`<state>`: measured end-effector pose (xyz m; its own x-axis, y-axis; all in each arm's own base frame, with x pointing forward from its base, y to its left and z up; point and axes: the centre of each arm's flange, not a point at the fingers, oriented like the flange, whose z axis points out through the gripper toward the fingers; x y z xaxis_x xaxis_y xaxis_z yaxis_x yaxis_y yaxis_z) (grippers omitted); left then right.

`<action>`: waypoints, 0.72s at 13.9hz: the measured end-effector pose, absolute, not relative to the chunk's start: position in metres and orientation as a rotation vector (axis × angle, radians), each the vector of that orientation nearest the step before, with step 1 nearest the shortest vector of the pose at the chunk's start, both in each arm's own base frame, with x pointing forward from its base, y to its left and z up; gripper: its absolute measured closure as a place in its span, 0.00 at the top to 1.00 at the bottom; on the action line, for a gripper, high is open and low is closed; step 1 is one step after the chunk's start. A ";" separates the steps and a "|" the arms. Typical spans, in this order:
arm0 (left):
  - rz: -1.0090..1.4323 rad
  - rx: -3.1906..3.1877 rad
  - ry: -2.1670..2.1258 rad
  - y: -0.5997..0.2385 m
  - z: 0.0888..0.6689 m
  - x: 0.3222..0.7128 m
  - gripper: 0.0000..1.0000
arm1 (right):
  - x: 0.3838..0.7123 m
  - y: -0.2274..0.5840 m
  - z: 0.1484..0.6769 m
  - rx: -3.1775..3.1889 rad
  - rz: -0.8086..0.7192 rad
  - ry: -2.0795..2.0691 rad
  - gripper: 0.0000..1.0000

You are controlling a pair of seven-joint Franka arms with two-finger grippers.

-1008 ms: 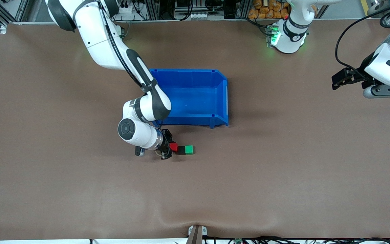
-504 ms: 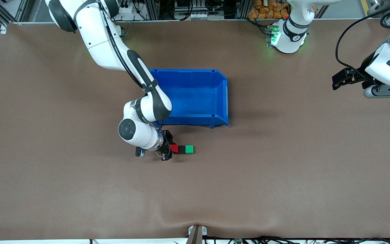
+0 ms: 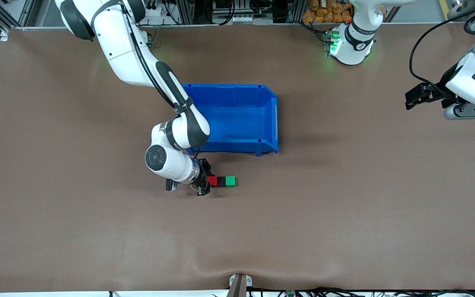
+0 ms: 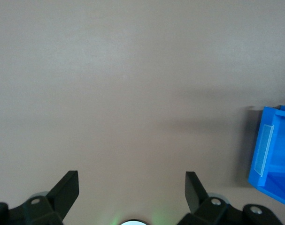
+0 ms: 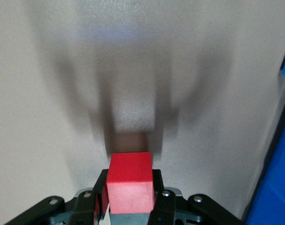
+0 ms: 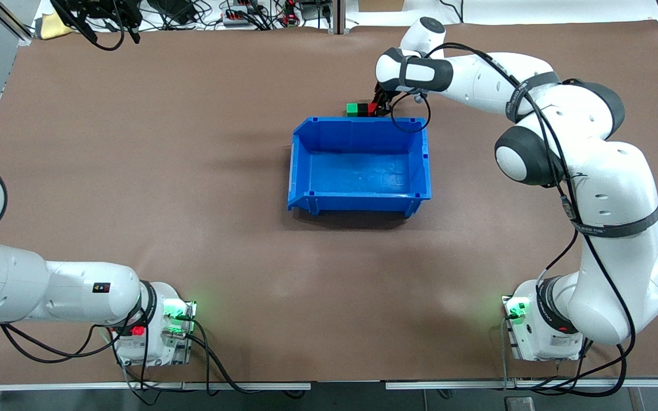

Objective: Attach green and red cubes to black cube
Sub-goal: 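Lower the red cube against the green cube with the right gripper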

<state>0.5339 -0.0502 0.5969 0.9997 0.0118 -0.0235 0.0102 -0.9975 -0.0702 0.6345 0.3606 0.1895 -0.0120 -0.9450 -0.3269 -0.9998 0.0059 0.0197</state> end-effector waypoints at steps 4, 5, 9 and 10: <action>0.037 -3.071 -0.024 -0.048 0.597 0.534 1.00 | 0.635 0.360 0.189 -2.040 0.363 2.059 0.55; 0.037 -3.071 -0.024 -0.048 0.597 0.534 1.00 | 0.635 0.360 0.189 -2.039 0.362 2.058 0.64; 0.037 -3.071 -0.024 -0.048 0.596 0.534 1.00 | 0.635 0.360 0.189 -2.039 0.358 2.058 0.90; 0.037 -3.071 -0.024 -0.048 0.596 0.534 1.00 | 0.636 0.359 0.189 -2.039 0.357 2.059 0.93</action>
<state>0.5342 -0.0478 0.5963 0.9996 0.0162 -0.0234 0.0145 -0.9974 -0.0700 0.6356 0.3593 0.1894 -0.0117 -0.9460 -0.3240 -0.9998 0.0067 0.0165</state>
